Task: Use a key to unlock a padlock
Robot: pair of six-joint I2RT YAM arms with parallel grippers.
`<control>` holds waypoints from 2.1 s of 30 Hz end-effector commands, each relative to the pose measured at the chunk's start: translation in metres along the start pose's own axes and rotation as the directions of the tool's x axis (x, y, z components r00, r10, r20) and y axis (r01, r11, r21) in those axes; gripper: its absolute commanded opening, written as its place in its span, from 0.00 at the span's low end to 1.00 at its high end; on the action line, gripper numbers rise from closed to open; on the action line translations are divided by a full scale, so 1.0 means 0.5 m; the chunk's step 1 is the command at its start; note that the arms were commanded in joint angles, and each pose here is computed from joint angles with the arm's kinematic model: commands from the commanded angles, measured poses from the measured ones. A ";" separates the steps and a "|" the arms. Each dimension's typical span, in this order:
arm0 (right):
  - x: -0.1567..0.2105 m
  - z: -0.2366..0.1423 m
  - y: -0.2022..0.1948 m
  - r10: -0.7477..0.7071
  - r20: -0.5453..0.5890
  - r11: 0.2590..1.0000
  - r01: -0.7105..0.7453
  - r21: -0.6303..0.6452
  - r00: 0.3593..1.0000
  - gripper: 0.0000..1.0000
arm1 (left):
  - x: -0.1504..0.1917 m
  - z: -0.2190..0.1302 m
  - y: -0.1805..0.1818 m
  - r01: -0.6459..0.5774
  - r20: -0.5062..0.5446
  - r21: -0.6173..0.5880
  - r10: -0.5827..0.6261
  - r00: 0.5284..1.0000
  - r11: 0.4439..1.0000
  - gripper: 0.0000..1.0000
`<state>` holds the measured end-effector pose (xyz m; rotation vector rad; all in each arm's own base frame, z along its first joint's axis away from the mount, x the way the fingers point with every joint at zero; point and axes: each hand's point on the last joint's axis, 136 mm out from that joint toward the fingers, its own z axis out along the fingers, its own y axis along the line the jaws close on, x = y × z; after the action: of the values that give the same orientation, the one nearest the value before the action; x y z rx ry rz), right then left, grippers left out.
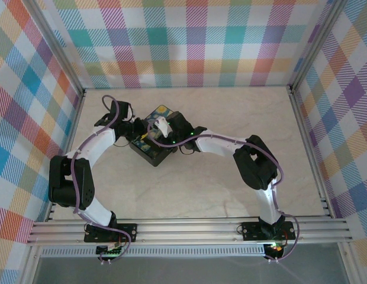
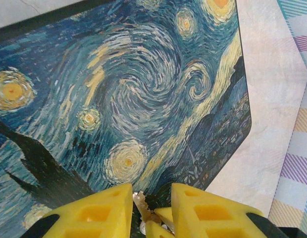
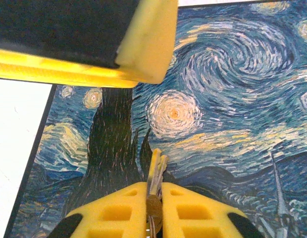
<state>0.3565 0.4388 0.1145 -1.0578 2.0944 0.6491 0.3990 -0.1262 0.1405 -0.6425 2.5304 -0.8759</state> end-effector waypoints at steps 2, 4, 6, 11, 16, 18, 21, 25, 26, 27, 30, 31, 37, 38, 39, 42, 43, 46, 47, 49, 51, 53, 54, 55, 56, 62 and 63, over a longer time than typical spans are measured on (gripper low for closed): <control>0.031 0.006 0.010 -0.003 -0.030 1.000 0.003 -0.013 1.000 0.06 | 0.003 -0.003 0.009 0.000 -0.006 -0.001 0.000 1.000 1.000 0.27; 0.018 -0.002 0.020 0.001 -0.006 0.999 -0.002 -0.037 1.000 0.04 | 0.007 0.002 0.012 0.012 -0.012 0.001 -0.012 1.000 1.000 0.27; 0.002 -0.010 0.028 0.016 0.019 0.998 -0.014 -0.066 1.000 0.03 | 0.011 0.008 0.014 0.029 -0.022 0.006 -0.029 0.999 1.000 0.27; -0.036 -0.026 0.040 0.072 0.073 0.991 -0.063 -0.119 0.995 0.03 | 0.023 0.022 0.023 0.072 -0.041 0.015 -0.071 0.997 0.997 0.28; -0.058 -0.034 0.040 0.104 0.099 0.987 -0.091 -0.129 0.990 0.02 | 0.028 0.018 0.031 0.076 -0.038 -0.001 -0.076 0.996 0.997 0.35; -0.064 -0.039 0.041 0.117 0.105 0.985 -0.103 -0.137 0.987 0.02 | 0.028 0.013 0.034 0.074 -0.032 -0.009 -0.074 0.997 0.997 0.36; -0.071 -0.047 0.038 0.137 0.120 0.982 -0.119 -0.148 0.983 0.02 | 0.030 0.007 0.030 0.064 -0.040 -0.010 -0.064 0.997 0.998 0.37; -0.085 -0.063 0.035 0.178 0.153 0.973 -0.150 -0.174 0.972 0.02 | 0.036 0.004 0.026 0.089 -0.044 0.005 -0.089 0.995 0.996 0.37; -0.092 -0.066 0.035 0.183 0.165 0.972 -0.153 -0.181 0.969 0.01 | 0.035 0.003 0.025 0.098 -0.041 0.008 -0.098 0.994 0.995 0.38; -0.094 -0.068 0.036 0.186 0.168 0.970 -0.154 -0.188 0.968 0.01 | 0.033 0.001 0.024 0.106 -0.034 0.011 -0.105 0.994 0.994 0.38; -0.103 -0.071 0.039 0.198 0.179 0.966 -0.161 -0.201 0.964 0.01 | 0.030 -0.005 0.018 0.128 -0.021 0.019 -0.128 0.992 0.992 0.39; -0.106 -0.072 0.040 0.202 0.184 0.965 -0.163 -0.205 0.962 0.01 | 0.030 -0.007 0.017 0.140 -0.017 0.022 -0.140 0.990 0.990 0.39; -0.126 -0.083 0.039 0.227 0.208 0.960 -0.184 -0.210 0.951 0.01 | 0.020 -0.021 0.009 0.210 0.013 0.037 -0.211 0.978 0.977 0.48; -0.130 -0.085 0.035 0.231 0.210 0.961 -0.188 -0.203 0.950 0.01 | 0.019 -0.022 0.008 0.222 0.015 0.037 -0.223 0.975 0.974 0.49; -0.130 -0.084 0.032 0.234 0.207 0.961 -0.194 -0.197 0.950 0.01 | 0.018 -0.024 0.008 0.230 0.019 0.038 -0.230 0.973 0.973 0.50; -0.127 -0.073 0.023 0.234 0.185 0.964 -0.203 -0.170 0.955 0.03 | 0.008 -0.033 0.016 0.234 0.049 0.017 -0.234 0.971 0.972 0.50; -0.123 -0.067 0.022 0.233 0.176 0.964 -0.204 -0.168 0.956 0.04 | 0.002 -0.038 0.019 0.235 0.061 0.015 -0.236 0.970 0.972 0.50; -0.105 -0.048 0.016 0.239 0.144 0.964 -0.216 -0.156 0.960 0.08 | -0.011 -0.055 0.029 0.241 0.086 0.010 -0.241 0.967 0.970 0.50; -0.098 -0.042 0.010 0.241 0.137 0.964 -0.222 -0.144 0.961 0.09 | -0.015 -0.061 0.033 0.241 0.094 0.008 -0.241 0.966 0.970 0.50; -0.087 -0.033 -0.001 0.248 0.122 0.964 -0.233 -0.126 0.961 0.11 | -0.021 -0.073 0.039 0.238 0.108 0.003 -0.236 0.966 0.971 0.51; -0.082 -0.025 -0.010 0.256 0.102 0.963 -0.244 -0.114 0.961 0.12 | -0.025 -0.080 0.046 0.235 0.118 -0.005 -0.233 0.965 0.972 0.50; -0.077 -0.019 -0.019 0.261 0.077 0.962 -0.253 -0.098 0.962 0.14 | -0.026 -0.082 0.050 0.230 0.119 -0.010 -0.227 0.966 0.973 0.51; -0.074 -0.016 -0.023 0.260 0.067 0.963 -0.254 -0.090 0.963 0.16 | -0.026 -0.082 0.051 0.228 0.119 -0.013 -0.225 0.967 0.974 0.51; -0.071 -0.014 -0.027 0.261 0.055 0.963 -0.256 -0.082 0.964 0.18 | -0.026 -0.081 0.052 0.223 0.119 -0.018 -0.219 0.969 0.975 0.50; -0.069 -0.012 -0.030 0.261 0.048 0.964 -0.257 -0.074 0.964 0.19 | -0.027 -0.083 0.052 0.218 0.122 -0.021 -0.214 0.969 0.976 0.51; -0.069 -0.038 -0.034 0.244 0.038 0.969 -0.242 -0.049 0.969 0.28 | -0.027 -0.088 0.056 0.190 0.126 -0.041 -0.183 0.975 0.981 0.51; -0.068 -0.045 -0.034 0.239 0.031 0.971 -0.237 -0.042 0.971 0.29 | -0.026 -0.089 0.056 0.187 0.126 -0.042 -0.180 0.976 0.982 0.50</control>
<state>0.3758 0.4371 0.1339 -0.7984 2.2198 0.8535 0.3815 -0.0844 0.1458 -0.9652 2.4306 -0.8311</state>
